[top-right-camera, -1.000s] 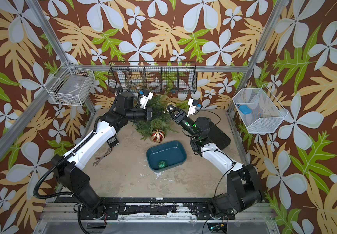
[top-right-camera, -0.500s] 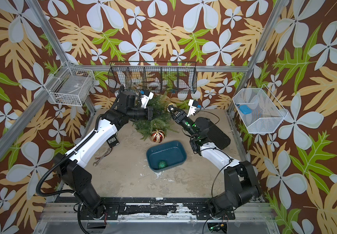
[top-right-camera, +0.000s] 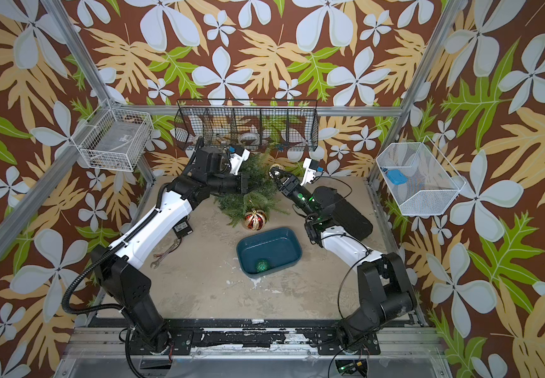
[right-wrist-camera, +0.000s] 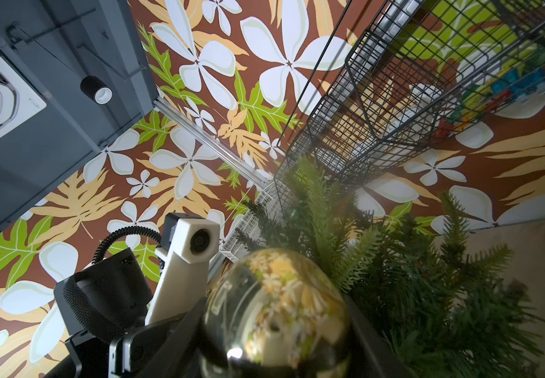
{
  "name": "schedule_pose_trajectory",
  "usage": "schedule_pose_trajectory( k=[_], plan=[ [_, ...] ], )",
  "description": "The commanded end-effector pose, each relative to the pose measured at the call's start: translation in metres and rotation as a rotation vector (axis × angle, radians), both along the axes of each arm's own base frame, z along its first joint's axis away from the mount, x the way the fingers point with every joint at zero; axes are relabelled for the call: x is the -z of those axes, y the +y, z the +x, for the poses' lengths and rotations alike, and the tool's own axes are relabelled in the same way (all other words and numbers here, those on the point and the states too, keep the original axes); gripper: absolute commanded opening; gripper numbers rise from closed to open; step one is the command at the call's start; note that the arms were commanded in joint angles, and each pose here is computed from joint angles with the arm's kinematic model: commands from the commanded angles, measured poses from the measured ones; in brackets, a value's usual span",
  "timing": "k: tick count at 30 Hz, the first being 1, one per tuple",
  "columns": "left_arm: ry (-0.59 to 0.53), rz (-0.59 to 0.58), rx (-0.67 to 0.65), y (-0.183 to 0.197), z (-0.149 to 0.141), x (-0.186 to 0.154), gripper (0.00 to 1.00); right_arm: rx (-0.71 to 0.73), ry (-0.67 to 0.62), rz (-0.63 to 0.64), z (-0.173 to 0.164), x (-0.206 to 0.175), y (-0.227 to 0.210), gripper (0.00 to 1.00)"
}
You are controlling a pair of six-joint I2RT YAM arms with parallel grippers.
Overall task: Decorate the small christmas tree with ornaments
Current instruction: Hang an ornament on the christmas tree.
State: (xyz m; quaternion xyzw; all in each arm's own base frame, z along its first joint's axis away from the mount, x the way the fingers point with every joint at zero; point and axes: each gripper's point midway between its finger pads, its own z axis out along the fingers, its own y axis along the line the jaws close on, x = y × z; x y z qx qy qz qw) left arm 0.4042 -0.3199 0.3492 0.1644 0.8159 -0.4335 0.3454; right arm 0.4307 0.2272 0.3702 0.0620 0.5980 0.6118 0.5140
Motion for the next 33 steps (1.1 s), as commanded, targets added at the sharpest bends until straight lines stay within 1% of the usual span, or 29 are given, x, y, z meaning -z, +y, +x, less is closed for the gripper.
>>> schedule_pose_trajectory(
  k=[1, 16, 26, 33],
  plan=[
    [0.001, 0.004, -0.006, 0.000, 0.001, -0.001, 0.00, -0.019, -0.053, 0.028, -0.004, -0.015, 0.001, 0.56],
    [0.002, 0.004, -0.012, -0.001, 0.004, 0.000, 0.00, -0.013, -0.069, 0.027, 0.004, -0.021, 0.004, 0.56],
    [0.007, 0.010, -0.032, 0.000, 0.008, 0.002, 0.00, -0.015, -0.032, 0.017, 0.017, -0.005, 0.008, 0.56],
    [0.014, 0.010, -0.047, 0.002, 0.010, 0.003, 0.00, -0.021, -0.025, 0.018, 0.019, -0.004, 0.010, 0.56]
  ],
)
